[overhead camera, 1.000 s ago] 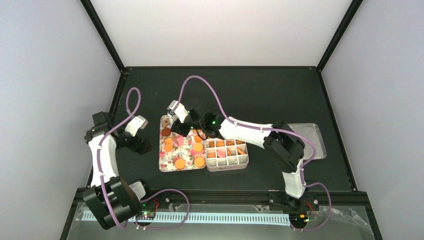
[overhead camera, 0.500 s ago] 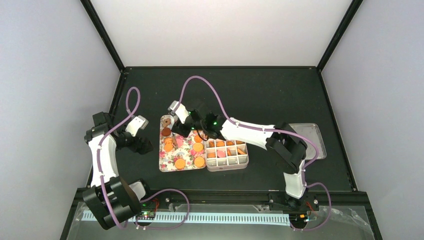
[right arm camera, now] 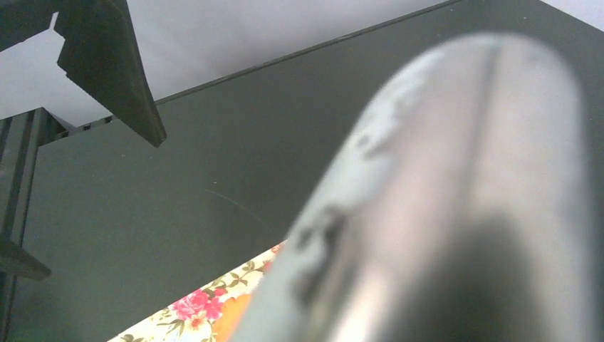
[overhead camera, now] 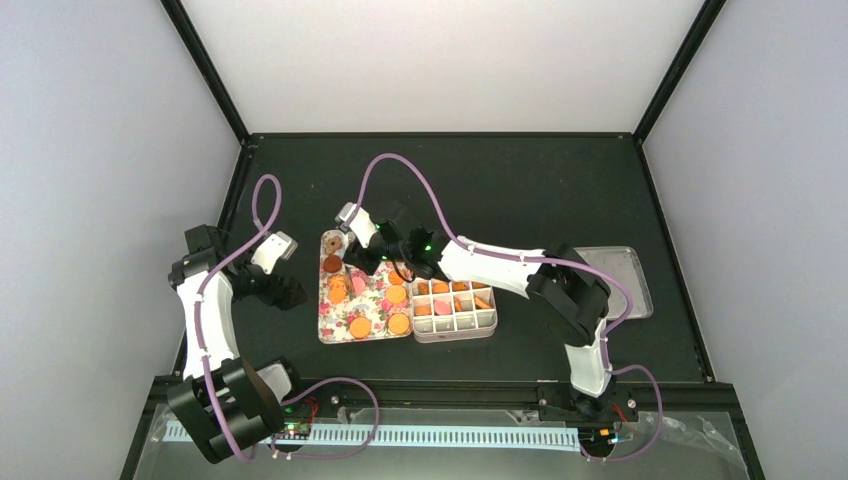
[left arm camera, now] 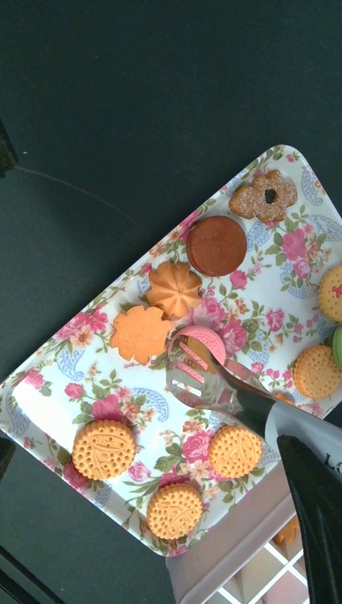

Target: Pack the cookies

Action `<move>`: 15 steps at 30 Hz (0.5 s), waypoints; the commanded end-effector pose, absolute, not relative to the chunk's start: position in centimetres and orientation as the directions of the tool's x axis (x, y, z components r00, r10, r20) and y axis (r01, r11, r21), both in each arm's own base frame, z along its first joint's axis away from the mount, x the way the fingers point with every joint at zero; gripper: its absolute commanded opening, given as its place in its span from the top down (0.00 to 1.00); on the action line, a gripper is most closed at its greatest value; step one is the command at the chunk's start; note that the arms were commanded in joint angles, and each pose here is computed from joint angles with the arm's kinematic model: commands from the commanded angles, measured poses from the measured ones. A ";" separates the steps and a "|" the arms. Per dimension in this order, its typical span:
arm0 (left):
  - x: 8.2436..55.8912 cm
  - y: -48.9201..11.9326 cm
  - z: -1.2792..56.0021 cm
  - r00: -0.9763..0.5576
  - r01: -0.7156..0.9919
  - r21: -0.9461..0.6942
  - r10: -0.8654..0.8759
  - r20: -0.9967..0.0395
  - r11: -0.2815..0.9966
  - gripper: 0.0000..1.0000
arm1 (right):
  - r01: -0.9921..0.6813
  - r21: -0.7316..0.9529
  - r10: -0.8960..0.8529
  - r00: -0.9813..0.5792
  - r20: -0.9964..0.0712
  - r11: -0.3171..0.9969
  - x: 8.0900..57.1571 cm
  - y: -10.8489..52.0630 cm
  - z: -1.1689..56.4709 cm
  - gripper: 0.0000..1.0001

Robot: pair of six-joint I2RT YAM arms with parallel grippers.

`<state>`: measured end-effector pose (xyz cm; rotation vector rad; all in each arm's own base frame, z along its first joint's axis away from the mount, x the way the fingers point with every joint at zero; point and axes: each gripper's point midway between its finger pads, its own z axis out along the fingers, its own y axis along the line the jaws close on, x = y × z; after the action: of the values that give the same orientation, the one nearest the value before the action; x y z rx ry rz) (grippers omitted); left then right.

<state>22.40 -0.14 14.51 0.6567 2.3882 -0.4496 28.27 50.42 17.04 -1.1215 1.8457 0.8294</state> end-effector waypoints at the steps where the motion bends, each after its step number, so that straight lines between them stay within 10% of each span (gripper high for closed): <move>1: 22.7 -0.4 16.5 -0.635 0.583 -0.119 0.359 -0.684 0.804 0.02 | -0.897 0.050 -0.400 -0.245 -0.883 0.439 29.5 49.4 17.2 0.69; 9: 22.8 -0.4 16.4 -0.636 0.585 -0.119 0.362 -0.682 0.802 0.02 | -0.898 0.093 -0.356 -0.264 -0.897 0.430 29.2 49.6 19.8 0.99; 15: 22.9 -0.3 16.5 -0.631 0.589 -0.114 0.368 -0.682 0.800 0.03 | -0.908 0.103 -0.312 -0.244 -0.918 0.406 28.7 49.6 22.3 0.99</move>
<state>22.39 -0.21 14.82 0.6716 2.3764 -0.4444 28.47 49.98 18.21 -1.1014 1.8393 0.8180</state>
